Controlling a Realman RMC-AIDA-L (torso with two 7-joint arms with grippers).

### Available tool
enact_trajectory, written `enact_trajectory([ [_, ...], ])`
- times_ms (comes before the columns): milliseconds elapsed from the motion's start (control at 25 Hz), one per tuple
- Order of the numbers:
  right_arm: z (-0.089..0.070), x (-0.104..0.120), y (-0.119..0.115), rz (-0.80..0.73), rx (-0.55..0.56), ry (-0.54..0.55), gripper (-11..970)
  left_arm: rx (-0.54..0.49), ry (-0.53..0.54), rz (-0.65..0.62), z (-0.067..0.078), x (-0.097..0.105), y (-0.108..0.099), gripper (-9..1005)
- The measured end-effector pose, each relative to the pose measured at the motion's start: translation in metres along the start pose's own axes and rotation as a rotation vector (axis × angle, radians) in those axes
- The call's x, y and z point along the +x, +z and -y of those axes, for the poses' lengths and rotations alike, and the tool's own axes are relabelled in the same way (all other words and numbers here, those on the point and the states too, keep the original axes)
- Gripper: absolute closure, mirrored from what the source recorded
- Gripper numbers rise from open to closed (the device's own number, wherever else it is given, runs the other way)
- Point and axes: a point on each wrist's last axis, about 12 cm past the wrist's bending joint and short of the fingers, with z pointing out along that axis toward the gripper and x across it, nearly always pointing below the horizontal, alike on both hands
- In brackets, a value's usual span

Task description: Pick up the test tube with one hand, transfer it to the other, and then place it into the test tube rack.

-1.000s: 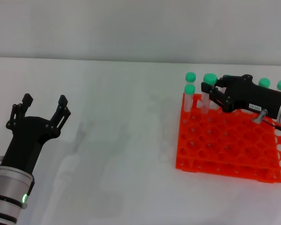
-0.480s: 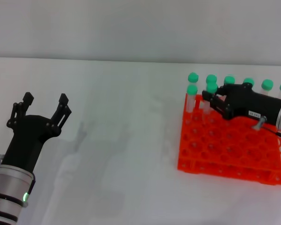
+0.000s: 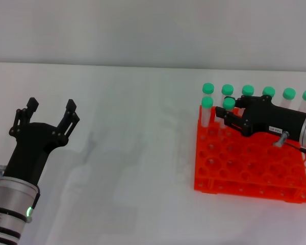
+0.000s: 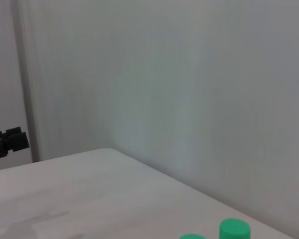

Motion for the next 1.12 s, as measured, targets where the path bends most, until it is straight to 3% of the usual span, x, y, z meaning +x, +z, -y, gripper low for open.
enact_trajectory([
  [240,-0.001,0.001,-0.001,-0.005,-0.008,0.022,447,0.0,0.0,0.0,0.0,0.0,0.0,107],
  [360,-0.001,0.003,-0.006,0.001,-0.011,0.035,391,0.0,0.001,-0.001,0.0,0.0,0.0,107],
  [760,-0.003,0.023,-0.061,0.075,0.034,0.165,195,0.0,0.003,0.0,-0.001,0.0,0.0,107],
  [920,0.003,0.034,-0.102,0.18,0.16,0.245,85,-0.003,0.007,0.002,-0.002,0.0,-0.001,107],
  [1000,0.008,0.042,-0.122,0.212,0.257,0.261,85,-0.004,0.011,0.001,-0.003,0.0,-0.002,107],
  [1120,0.016,0.062,-0.155,0.245,0.495,0.246,85,-0.001,0.013,0.004,-0.003,-0.001,0.0,107],
])
